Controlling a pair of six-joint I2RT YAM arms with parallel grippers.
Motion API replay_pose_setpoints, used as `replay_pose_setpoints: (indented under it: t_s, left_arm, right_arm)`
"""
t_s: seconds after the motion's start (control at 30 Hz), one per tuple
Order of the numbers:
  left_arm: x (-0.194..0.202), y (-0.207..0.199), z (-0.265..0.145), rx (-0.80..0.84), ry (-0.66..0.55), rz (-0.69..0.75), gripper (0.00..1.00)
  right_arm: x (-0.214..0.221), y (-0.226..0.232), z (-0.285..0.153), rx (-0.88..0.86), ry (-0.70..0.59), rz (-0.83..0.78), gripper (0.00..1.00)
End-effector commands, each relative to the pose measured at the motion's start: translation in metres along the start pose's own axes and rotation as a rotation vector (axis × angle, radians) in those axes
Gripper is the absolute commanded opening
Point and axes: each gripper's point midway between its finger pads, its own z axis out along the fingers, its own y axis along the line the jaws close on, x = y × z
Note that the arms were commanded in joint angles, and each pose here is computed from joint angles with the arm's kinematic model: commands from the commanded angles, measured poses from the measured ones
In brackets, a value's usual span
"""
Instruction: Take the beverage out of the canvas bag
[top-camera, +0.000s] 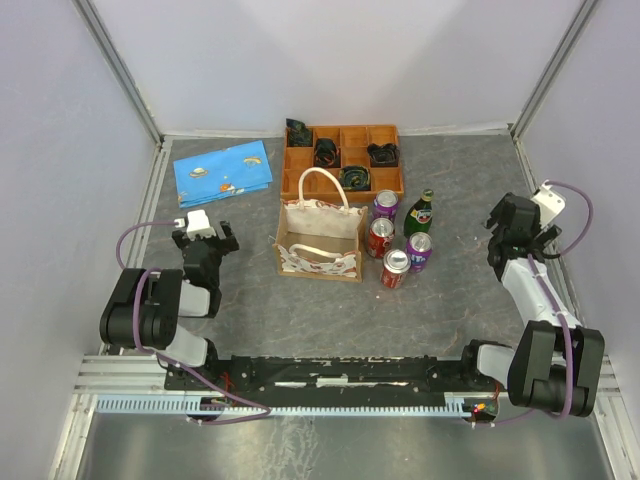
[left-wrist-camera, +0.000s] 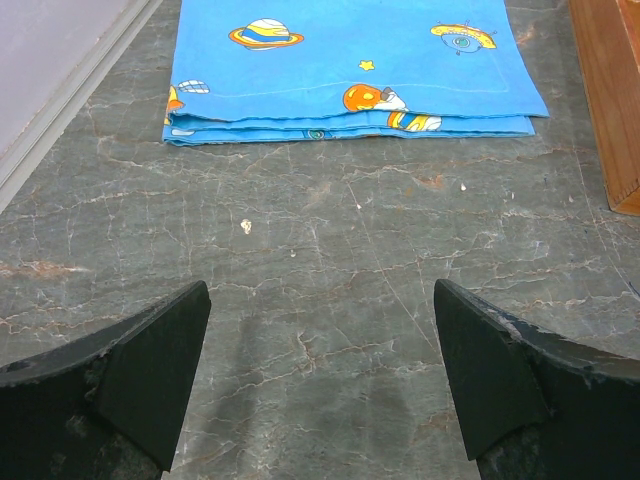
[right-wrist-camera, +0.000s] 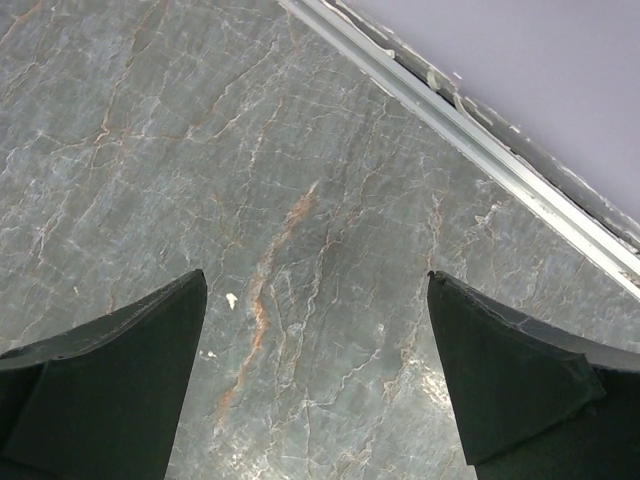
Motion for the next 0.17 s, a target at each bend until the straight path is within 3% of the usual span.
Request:
replay_pose_setpoints:
  t_s: [0.0,0.13]
  left_arm:
    - [-0.0169,-0.0011,0.0060,-0.007,-0.057,-0.007,0.99]
    - [-0.0166,-0.0011,0.0060,-0.007,-0.056,-0.006,0.99]
  right_arm:
    - [-0.0243,-0.0028,-0.0014,0.044,-0.059,0.050,0.99]
    - [-0.0243,-0.0023,-0.0012,0.046,-0.050,0.044,0.99]
